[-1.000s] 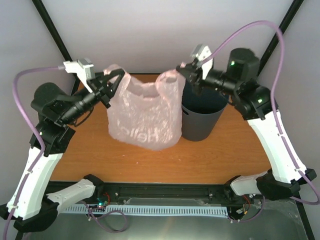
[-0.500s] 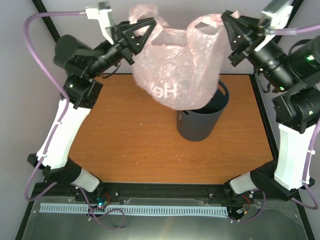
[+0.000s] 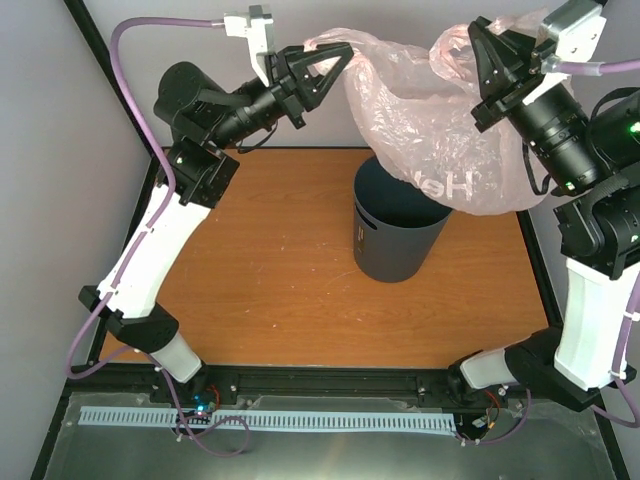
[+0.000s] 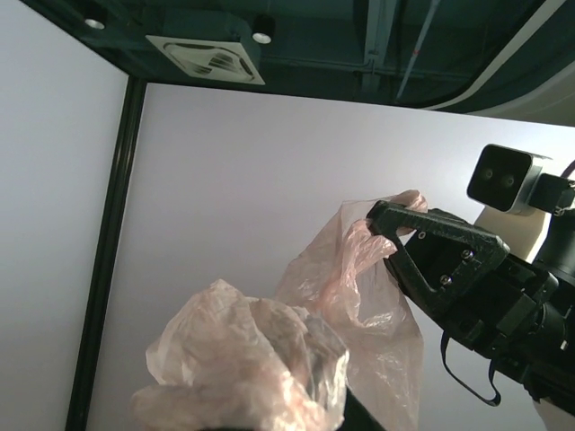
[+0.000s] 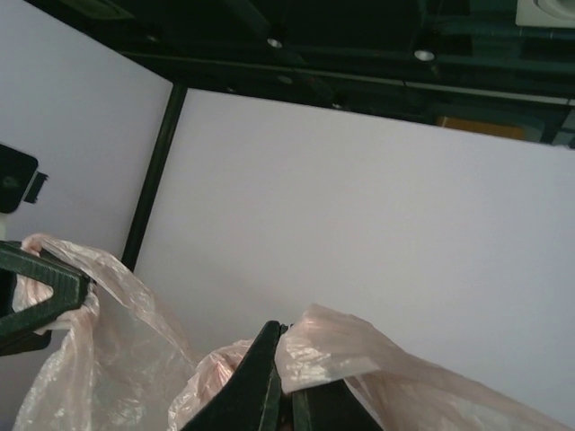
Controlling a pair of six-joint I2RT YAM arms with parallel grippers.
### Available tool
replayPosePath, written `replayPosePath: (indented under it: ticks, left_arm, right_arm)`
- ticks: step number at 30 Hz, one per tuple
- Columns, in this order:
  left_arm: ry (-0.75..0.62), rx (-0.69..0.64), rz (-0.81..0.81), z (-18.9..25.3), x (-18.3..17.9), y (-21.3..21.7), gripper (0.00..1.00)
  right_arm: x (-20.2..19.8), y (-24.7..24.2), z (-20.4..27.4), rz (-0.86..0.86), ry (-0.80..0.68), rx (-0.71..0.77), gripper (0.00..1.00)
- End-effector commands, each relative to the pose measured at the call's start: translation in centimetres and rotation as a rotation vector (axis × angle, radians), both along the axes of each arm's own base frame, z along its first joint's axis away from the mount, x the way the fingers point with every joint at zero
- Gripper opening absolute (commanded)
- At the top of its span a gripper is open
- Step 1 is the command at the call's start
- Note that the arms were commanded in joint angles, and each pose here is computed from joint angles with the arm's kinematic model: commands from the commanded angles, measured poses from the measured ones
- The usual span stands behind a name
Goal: Put the trash bags into the trash bin
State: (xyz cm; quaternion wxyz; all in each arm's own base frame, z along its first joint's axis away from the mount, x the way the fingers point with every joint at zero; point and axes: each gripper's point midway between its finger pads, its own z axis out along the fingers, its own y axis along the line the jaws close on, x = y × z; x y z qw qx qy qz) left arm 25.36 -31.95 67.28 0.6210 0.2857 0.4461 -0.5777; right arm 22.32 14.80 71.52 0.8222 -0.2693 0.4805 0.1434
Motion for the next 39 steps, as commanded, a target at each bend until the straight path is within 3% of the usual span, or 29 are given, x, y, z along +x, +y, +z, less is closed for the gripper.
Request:
replayPosePath:
  ticks: [1, 4, 7, 16, 18, 21, 23, 27, 33, 39]
  left_arm:
    - [0.002, -0.027, 0.059, 0.3, 0.3, 0.7, 0.01]
    - [0.133, -0.004, 0.228, -1.6, 3.9, 1.4, 0.01]
    - [0.181, 0.019, 0.337, -3.3, 6.2, 2.0, 0.01]
    - [0.343, 0.101, 0.309, -9.0, 12.8, 0.9, 0.01]
    - [0.368, 0.106, 0.295, -9.8, 14.0, 0.7, 0.01]
    - [0.385, 0.107, 0.302, -10.5, 15.6, 0.8, 0.01]
    - [0.394, 0.103, 0.318, -10.8, 16.5, 1.1, 0.00]
    - [0.417, 0.106, 0.349, -12.0, 18.8, 1.6, 0.01]
    - [0.446, 0.139, 0.364, -15.1, 21.6, 1.1, 0.01]
    - [0.426, 0.174, 0.385, -16.2, 22.1, 0.9, 0.01]
  right_arm:
    - [1.3, -0.9, -0.7, -0.089, 0.003, -0.020, 0.03]
    - [2.3, -1.1, -1.6, -0.130, 0.014, -0.037, 0.03]
    - [3.3, -1.0, -2.5, -0.155, 0.020, -0.054, 0.03]
    - [9.3, 0.3, -6.4, -0.197, 0.108, -0.108, 0.03]
    - [10.3, 0.0, -6.9, -0.193, 0.141, -0.104, 0.11]
    - [11.7, -1.3, -8.2, -0.190, 0.250, -0.070, 0.71]
    - [11.3, -1.5, -10.0, -0.133, 0.355, -0.066, 0.87]
    - [8.1, -1.8, -13.6, -0.030, 0.480, -0.057, 0.98]
    - [1.7, -2.1, -14.4, 0.023, 0.495, -0.090, 1.00]
    - [-0.5, -6.0, -16.8, -0.189, 0.502, -0.079, 1.00]
